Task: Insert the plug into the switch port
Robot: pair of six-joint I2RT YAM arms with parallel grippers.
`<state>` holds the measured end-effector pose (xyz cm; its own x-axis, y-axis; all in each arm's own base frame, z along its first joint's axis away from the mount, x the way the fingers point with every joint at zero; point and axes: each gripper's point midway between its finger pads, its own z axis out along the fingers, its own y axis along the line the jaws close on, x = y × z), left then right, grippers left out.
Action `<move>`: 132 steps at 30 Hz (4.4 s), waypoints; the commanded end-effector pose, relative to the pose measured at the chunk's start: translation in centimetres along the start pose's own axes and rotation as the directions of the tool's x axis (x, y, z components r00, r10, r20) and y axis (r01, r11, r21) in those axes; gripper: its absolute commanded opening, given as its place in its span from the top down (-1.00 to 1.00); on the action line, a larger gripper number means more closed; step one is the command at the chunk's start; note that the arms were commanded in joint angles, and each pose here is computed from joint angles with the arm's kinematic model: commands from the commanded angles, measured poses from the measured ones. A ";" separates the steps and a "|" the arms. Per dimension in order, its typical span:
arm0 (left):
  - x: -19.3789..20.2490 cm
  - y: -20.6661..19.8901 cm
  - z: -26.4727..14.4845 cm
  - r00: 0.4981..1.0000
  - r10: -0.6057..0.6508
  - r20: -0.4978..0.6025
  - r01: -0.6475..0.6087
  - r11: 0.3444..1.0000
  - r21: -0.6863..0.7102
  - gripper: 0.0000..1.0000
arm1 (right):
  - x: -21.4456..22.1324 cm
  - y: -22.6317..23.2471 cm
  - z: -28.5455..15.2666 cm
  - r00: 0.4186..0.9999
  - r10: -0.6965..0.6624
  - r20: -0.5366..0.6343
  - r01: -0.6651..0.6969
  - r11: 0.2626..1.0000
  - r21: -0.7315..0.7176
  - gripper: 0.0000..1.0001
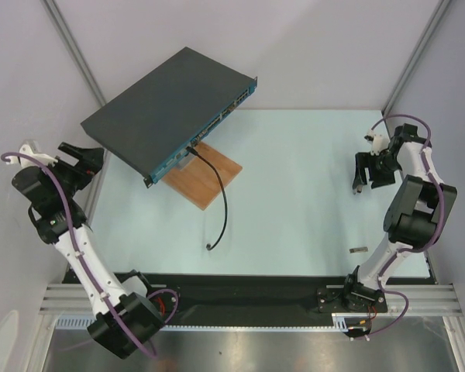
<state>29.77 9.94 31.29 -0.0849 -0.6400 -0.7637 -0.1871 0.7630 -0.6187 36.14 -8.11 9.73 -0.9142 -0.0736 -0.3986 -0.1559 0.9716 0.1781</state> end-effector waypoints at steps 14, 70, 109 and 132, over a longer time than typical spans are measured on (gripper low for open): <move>-0.1 -3.8 -2.8 0.929 0.367 0.056 -0.371 0.912 0.175 -0.97 | 12.8 0.2 -2.0 0.952 -0.058 -0.301 0.029 0.995 -0.100 -0.61; -1.0 -7.8 0.2 0.909 0.411 0.068 -0.408 0.847 0.340 -0.84 | 13.9 5.0 1.8 0.668 -0.744 0.033 0.731 0.647 -0.216 0.86; 24.1 -31.8 -9.8 0.642 0.628 -0.440 0.145 0.464 0.874 -0.32 | -2.5 41.0 -18.8 0.193 -0.596 0.780 0.965 0.258 -0.041 1.00; 22.8 -31.2 -9.2 0.605 0.454 -0.655 0.430 0.506 0.748 0.99 | -2.3 39.9 -19.4 0.113 -0.636 0.764 0.967 0.248 0.063 -0.35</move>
<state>25.49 -30.09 31.20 -0.7754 -0.0370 -0.6303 0.5930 0.3001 -0.7472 24.73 27.77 33.06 0.2252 -0.4772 -0.8494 -0.9324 0.1473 -0.3299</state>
